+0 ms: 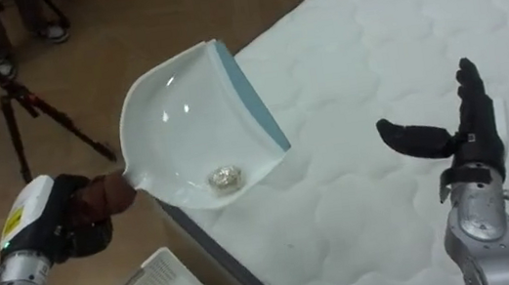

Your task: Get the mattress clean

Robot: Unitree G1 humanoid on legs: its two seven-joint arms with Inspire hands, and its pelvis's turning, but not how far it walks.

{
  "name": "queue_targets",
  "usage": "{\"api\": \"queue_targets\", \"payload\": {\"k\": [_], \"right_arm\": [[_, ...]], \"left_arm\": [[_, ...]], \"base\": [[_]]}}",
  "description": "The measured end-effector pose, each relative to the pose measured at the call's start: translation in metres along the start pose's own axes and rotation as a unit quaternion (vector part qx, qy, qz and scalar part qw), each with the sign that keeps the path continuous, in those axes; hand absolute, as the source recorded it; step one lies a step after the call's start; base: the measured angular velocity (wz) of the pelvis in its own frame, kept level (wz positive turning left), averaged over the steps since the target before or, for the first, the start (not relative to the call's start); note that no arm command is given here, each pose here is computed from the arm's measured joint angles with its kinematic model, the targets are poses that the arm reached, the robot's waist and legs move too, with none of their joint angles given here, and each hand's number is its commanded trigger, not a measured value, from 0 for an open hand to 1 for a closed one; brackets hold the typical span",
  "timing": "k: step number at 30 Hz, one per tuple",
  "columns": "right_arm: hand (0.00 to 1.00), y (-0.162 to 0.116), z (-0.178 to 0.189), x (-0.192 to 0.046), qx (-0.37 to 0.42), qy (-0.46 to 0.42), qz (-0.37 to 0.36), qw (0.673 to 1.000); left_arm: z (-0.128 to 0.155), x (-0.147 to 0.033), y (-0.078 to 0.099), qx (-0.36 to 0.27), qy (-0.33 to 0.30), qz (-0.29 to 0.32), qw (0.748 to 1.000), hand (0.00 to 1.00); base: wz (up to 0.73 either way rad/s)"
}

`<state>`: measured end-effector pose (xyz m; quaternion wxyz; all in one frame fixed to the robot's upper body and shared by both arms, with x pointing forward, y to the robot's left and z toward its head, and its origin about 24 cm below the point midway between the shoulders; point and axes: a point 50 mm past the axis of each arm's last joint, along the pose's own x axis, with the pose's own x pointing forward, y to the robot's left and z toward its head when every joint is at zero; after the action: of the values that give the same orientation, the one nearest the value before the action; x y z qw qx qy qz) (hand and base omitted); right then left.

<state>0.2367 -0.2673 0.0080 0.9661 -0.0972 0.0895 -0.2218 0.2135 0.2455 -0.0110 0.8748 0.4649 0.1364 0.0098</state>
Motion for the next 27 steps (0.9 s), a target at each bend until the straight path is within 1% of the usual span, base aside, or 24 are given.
{"api": "queue_targets", "payload": {"k": [3,6,8,13,16,18,22,27], "right_arm": [[0.0,0.001,0.003,-0.004,0.004,-0.01,0.01,1.0],[0.0,0.003,0.007,-0.005,0.007,-0.018,0.016,1.0],[0.0,0.003,0.008,-0.005,0.008,-0.019,0.02,1.0],[0.0,0.003,0.006,-0.006,0.007,-0.016,0.022,1.0],[0.0,0.003,0.003,-0.008,0.005,-0.011,0.033,0.999],[0.0,-0.003,0.001,-0.007,0.004,-0.006,0.021,1.0],[0.0,-0.004,-0.004,-0.006,0.003,0.005,0.018,1.0],[0.0,0.0,-0.001,-0.004,0.007,0.001,0.022,1.0]], "left_arm": [[-0.007,-0.003,0.002,-0.001,0.014,0.005,1.0,1.0],[-0.008,-0.003,0.006,-0.002,0.017,0.012,1.0,1.0],[-0.009,-0.004,0.005,-0.006,0.02,0.011,1.0,1.0],[-0.013,-0.007,-0.006,-0.014,0.035,-0.023,0.999,1.0],[-0.024,-0.012,-0.014,-0.015,0.067,-0.053,0.996,1.0],[-0.026,-0.012,-0.018,-0.017,0.075,-0.072,0.994,1.0],[-0.028,-0.012,-0.015,-0.018,0.077,-0.086,0.993,1.0],[-0.031,-0.011,-0.012,-0.057,0.078,-0.103,0.99,1.0]], "base": [[0.26],[0.32],[0.49],[1.09],[0.83],[0.9],[0.37],[0.22]]}}
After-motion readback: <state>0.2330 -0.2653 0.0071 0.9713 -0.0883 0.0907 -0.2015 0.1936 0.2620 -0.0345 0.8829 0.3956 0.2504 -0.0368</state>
